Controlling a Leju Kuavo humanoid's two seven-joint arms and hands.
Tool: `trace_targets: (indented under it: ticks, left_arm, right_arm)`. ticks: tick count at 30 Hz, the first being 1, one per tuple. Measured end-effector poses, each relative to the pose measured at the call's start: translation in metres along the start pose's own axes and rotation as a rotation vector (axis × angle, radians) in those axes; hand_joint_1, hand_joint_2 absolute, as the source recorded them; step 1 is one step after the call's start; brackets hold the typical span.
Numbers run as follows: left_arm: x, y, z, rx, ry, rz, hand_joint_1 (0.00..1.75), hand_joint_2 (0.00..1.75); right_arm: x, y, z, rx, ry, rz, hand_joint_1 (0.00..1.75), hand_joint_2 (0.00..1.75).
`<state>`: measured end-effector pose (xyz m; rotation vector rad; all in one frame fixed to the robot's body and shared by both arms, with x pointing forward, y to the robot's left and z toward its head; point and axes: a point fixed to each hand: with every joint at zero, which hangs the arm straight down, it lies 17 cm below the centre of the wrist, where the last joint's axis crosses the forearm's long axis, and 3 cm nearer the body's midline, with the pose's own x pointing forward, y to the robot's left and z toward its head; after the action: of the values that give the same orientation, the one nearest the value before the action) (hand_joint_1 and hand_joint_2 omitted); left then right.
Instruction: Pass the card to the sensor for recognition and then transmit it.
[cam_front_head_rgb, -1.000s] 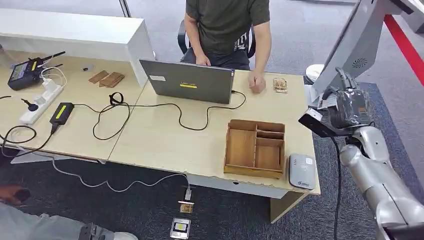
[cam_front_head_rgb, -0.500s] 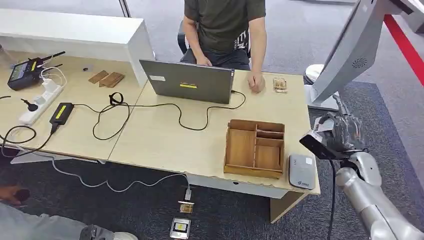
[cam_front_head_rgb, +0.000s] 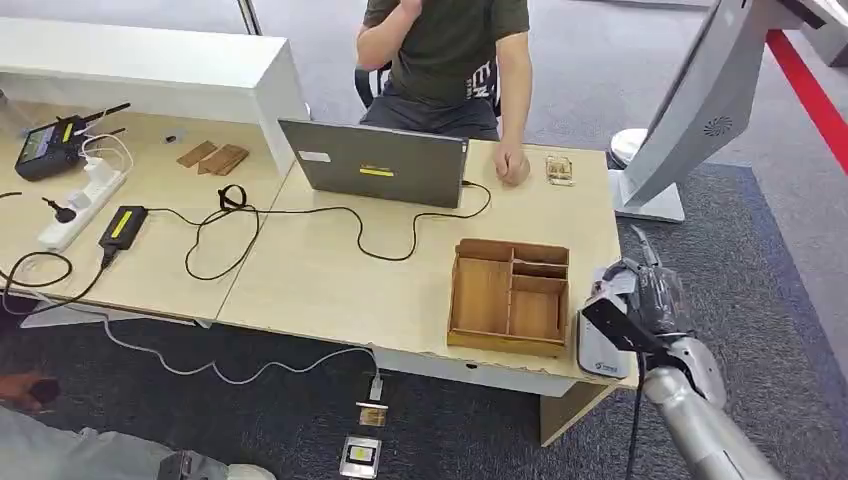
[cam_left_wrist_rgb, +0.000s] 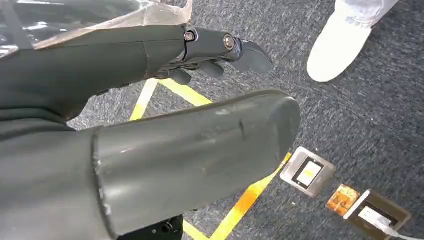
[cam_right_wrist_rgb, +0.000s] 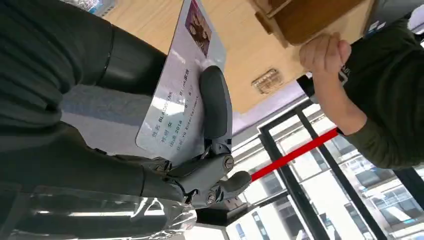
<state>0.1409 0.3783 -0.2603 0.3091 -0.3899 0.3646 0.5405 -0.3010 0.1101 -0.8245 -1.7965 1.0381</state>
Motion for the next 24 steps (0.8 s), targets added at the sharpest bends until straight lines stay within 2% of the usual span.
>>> trace_targets:
  ticks: [12,17,20,24]
  left_arm:
    - [-0.002,0.002,0.000,0.009,0.014,0.006,0.00,0.00]
    - [-0.005,0.005,-0.001,0.023,0.028,0.008,0.00,0.00]
    - [-0.005,0.005,-0.001,0.027,0.030,0.010,0.00,0.00]
    - [-0.007,0.006,-0.001,0.031,0.040,0.014,0.00,0.00]
  right_arm:
    - [0.008,-0.003,-0.002,-0.021,-0.021,-0.015,1.75,1.75]
    - [-0.004,-0.007,0.000,-0.016,-0.004,0.008,1.75,1.75]
    - [-0.014,-0.015,0.004,-0.033,0.003,0.078,1.75,1.75]
    - [-0.037,-0.018,0.014,-0.015,0.051,0.105,1.75,1.75]
